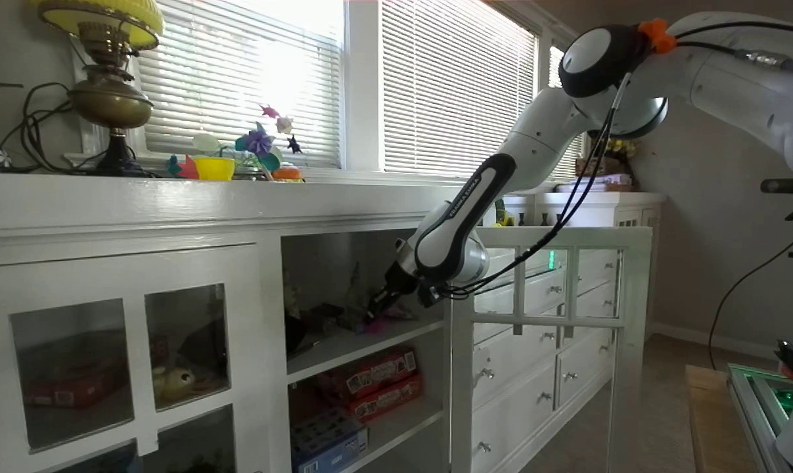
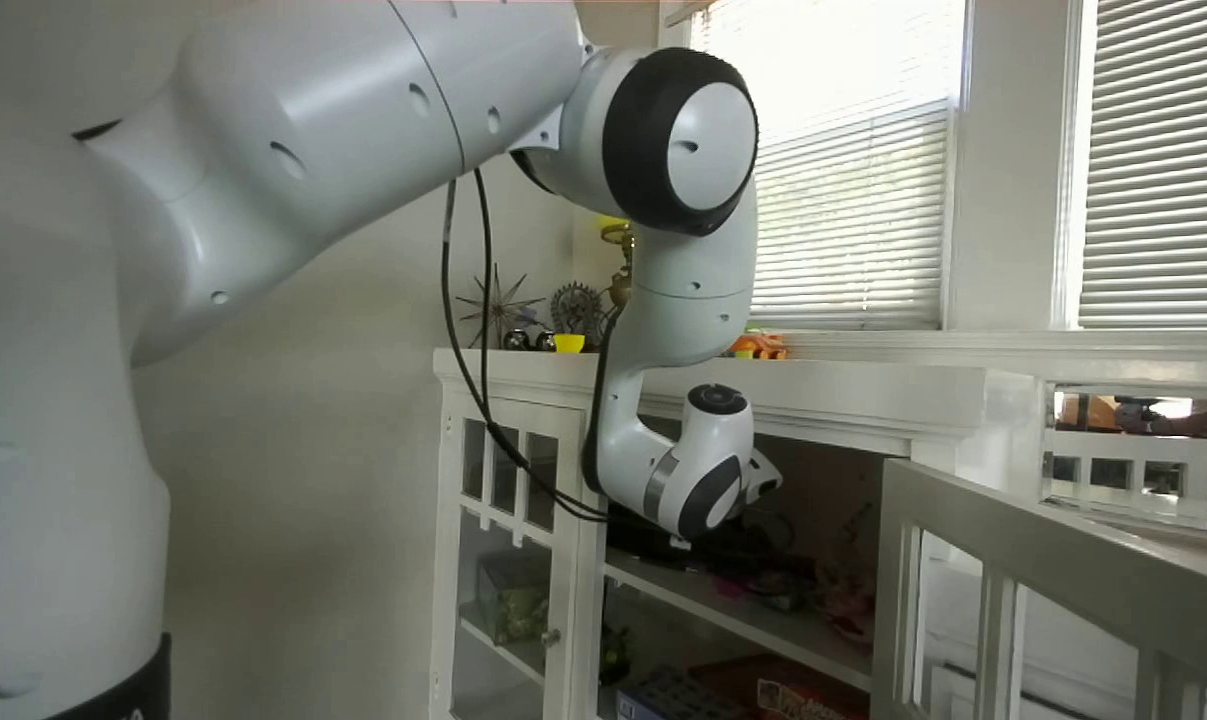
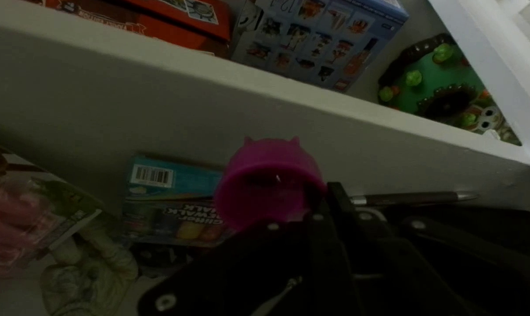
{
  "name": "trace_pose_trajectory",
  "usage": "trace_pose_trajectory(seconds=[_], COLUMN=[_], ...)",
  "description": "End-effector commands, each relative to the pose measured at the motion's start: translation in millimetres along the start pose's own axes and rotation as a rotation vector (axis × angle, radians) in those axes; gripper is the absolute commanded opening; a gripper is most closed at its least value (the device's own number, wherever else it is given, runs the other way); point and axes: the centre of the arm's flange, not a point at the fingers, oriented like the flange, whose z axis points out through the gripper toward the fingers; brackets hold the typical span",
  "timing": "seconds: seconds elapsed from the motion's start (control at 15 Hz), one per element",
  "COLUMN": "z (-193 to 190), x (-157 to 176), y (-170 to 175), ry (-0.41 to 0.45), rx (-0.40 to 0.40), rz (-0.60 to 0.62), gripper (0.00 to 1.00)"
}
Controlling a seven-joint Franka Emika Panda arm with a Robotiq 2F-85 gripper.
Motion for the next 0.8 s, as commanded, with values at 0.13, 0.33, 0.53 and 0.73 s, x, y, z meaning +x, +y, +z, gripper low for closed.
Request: trace_pose_trajectory(seconds=[0.13, 0.33, 0.53, 0.73], z=[9.6, 9.7, 9.0, 6.7], x=[7.8, 8.4, 8.2, 8.3], y=[10.4, 12.8, 13.9, 11.8], ry=[0.014, 0.015, 0.010, 0.009], rx=[0.013, -0.003, -0.003, 0.001], rz=[-0.066, -0.092, -0.104, -0.112], gripper=[0.02, 0.32, 0.51, 0.73])
